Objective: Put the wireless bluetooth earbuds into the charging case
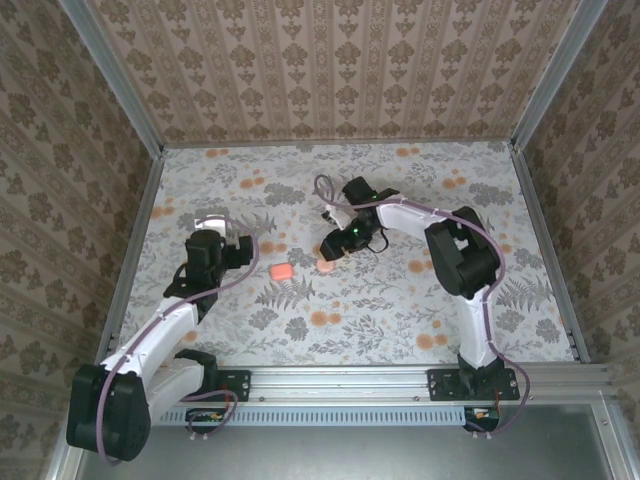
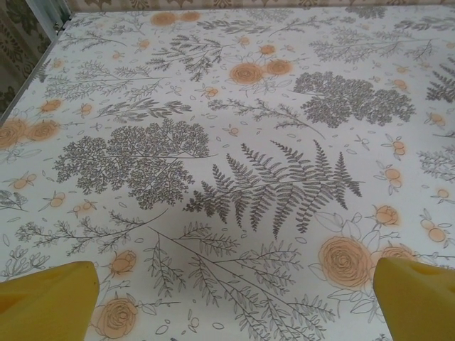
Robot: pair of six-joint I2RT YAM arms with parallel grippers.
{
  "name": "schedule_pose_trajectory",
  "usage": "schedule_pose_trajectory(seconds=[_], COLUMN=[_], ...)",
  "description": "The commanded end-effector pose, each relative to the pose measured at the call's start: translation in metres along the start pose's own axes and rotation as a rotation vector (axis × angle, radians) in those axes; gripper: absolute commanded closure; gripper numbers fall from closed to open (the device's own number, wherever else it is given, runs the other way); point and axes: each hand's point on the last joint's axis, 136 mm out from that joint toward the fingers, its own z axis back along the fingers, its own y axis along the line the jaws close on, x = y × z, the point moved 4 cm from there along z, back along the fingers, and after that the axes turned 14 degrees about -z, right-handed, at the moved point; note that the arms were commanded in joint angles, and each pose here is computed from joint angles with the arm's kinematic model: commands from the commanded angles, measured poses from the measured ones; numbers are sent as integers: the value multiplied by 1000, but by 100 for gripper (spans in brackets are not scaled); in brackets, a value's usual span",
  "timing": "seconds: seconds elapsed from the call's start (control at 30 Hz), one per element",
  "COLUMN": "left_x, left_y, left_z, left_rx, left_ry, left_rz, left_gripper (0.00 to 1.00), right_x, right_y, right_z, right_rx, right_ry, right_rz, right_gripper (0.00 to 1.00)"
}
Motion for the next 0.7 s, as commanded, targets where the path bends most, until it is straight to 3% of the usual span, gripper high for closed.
schedule_pose_trajectory(seconds=[0.0, 0.07, 0.1, 0.13, 0.37, 0.53, 0.67], left_x=[14, 17, 18, 19, 3, -9, -9], left_y=[12, 20, 24, 27, 40, 42, 46], left_z=[-1, -4, -6, -8, -31, -51, -66], left_rx=[50, 84, 99, 116, 173, 203, 233], left_ry=[-13, -24, -32, -41, -87, -106, -142], left_rz=[-45, -52, -56, -59, -72, -98, -126], left_gripper=[0, 0, 0, 0, 0, 0, 0], right_x=[12, 9, 9, 5, -23, -46, -60], right_y=[2, -13, -19, -31, -99, -115, -133], right_z=[52, 76, 91, 102, 175, 202, 205], right_rx=[-48, -115, -151, -193, -452, -625, -676], right_ry=[-211, -345, -414, -475, -868, -1011, -1086], right_rz=[47, 49, 46, 33, -90, -51, -53], right_gripper=[31, 23, 6, 0, 0, 0, 0])
